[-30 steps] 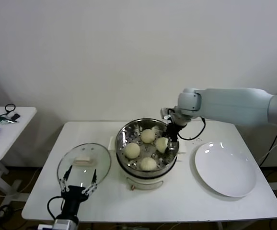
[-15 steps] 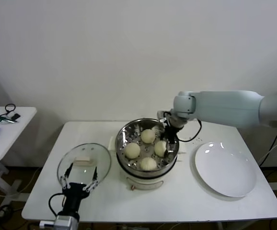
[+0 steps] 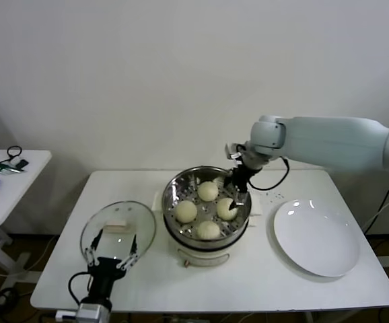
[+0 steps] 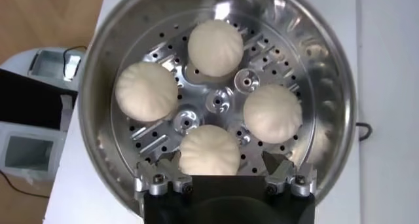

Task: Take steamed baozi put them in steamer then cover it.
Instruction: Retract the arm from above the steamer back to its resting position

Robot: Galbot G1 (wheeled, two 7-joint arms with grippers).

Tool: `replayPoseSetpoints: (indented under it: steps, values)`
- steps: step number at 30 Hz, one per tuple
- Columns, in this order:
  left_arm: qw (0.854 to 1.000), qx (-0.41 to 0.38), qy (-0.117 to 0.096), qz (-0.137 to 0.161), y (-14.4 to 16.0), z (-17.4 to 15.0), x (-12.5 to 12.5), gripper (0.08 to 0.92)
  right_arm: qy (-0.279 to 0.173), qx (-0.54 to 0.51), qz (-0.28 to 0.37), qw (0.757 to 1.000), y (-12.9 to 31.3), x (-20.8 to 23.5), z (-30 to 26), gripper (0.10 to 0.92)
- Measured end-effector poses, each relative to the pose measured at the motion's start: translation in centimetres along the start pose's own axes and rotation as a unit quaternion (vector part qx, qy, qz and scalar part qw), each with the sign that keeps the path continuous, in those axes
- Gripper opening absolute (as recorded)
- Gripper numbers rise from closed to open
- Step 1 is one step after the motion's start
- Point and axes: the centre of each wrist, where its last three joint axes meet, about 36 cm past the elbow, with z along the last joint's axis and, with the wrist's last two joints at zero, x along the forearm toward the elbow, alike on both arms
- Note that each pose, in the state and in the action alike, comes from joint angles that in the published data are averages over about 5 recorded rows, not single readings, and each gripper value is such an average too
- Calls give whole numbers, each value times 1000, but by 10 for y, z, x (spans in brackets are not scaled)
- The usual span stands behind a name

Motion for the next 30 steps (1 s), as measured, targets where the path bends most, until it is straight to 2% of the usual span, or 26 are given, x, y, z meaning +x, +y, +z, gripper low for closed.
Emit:
replayPoseSetpoints:
  steps: [8,16,21,26,30]
  values:
    - [1000,-3,1,-6,3,0,3,823,-54,-1,39,998,12,21,25,823]
    - [1000,-10,0,-20,7,1,-1,823,-152,-20,132,979,48,15,78,823]
    - [1000,-13,-1,-27,6,2,-6,823,-226,-50,208,950,77,-3,116,823]
    - [999,-21,-3,-31,5,3,-10,823,-295,-90,280,909,106,-29,144,823]
    - [999,-30,-6,-35,6,2,-12,823,-333,-121,330,875,125,-47,160,823]
